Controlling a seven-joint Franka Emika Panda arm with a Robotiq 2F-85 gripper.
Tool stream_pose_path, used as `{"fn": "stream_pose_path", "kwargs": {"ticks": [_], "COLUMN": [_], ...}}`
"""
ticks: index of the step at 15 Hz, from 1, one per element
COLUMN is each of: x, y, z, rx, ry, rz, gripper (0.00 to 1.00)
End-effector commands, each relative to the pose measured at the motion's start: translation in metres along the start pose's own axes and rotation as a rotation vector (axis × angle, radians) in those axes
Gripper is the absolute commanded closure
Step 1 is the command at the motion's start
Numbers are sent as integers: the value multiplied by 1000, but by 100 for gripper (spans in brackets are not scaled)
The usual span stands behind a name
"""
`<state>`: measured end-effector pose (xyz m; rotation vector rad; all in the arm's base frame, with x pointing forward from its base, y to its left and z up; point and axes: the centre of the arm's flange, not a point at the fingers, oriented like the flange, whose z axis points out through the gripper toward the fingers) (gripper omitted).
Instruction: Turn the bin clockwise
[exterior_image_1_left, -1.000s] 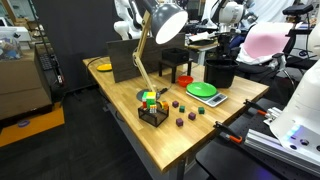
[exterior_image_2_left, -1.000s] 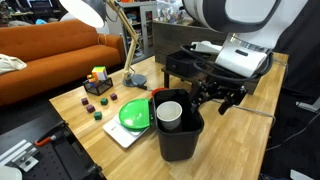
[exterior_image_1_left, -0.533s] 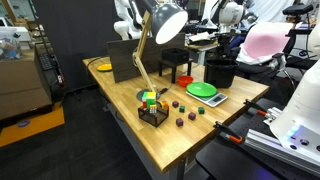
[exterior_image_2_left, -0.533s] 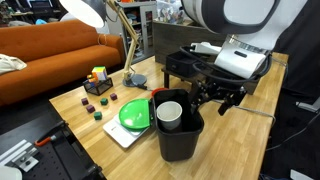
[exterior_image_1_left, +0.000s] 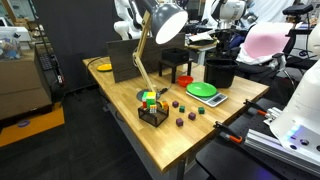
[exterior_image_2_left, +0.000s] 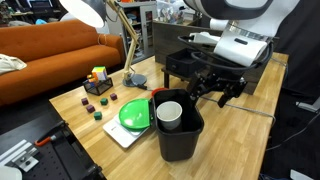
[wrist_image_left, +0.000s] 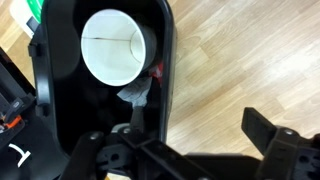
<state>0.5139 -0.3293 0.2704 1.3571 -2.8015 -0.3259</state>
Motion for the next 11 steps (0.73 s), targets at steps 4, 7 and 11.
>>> {"fn": "stream_pose_path", "kwargs": {"ticks": [4, 7, 11], "x": [6, 8, 8], "y": [48, 43, 44], "z": [-13, -7, -5], "rx": [-58, -76, -80], "ry": [-26, -23, -23], "rz": [-50, -41, -43], "gripper": [0, 0, 0]}}
